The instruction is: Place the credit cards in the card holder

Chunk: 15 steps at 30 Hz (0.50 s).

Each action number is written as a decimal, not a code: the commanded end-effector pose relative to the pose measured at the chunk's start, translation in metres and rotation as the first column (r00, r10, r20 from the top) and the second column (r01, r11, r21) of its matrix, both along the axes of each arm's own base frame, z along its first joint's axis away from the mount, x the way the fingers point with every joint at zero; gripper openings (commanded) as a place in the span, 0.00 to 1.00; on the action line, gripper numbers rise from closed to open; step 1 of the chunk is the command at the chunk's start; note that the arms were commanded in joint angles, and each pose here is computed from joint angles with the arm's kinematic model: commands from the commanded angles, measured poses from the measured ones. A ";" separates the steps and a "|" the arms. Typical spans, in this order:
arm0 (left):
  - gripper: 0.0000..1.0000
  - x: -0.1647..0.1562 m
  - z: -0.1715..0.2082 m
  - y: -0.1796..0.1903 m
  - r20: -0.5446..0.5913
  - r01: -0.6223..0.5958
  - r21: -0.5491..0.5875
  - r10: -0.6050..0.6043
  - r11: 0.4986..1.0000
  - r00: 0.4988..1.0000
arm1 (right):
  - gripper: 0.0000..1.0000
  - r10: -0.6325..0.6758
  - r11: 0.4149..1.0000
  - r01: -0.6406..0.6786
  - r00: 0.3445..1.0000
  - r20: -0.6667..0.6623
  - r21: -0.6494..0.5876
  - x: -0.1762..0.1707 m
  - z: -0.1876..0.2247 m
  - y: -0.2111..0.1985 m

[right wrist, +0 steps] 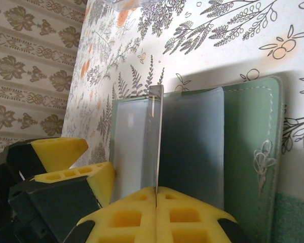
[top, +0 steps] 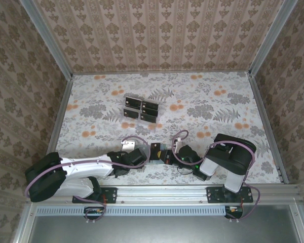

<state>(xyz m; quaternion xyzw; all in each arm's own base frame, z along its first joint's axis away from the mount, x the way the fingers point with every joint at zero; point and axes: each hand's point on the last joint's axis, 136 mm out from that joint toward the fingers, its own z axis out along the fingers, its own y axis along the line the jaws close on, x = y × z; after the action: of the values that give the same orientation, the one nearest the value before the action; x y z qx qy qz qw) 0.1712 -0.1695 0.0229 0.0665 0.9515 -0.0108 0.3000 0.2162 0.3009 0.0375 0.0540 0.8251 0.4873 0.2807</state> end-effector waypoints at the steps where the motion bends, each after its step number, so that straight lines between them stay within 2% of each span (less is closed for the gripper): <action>1: 1.00 -0.006 -0.008 0.012 -0.018 -0.006 0.060 0.007 0.998 1.000 | 0.00 -0.001 1.000 0.001 1.000 -0.011 0.003 -0.003 -0.004 -0.001; 15: 1.00 -0.006 -0.009 0.012 -0.017 -0.006 0.061 0.007 0.998 1.000 | 0.00 0.029 0.999 -0.028 0.999 -0.025 0.014 -0.007 -0.005 0.007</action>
<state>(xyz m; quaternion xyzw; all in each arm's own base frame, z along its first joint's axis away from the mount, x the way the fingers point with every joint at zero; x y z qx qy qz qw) 0.1711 -0.1696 0.0225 0.0680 0.9512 -0.0091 0.3009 0.2151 0.3028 0.0371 0.0570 0.8230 0.4926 0.2771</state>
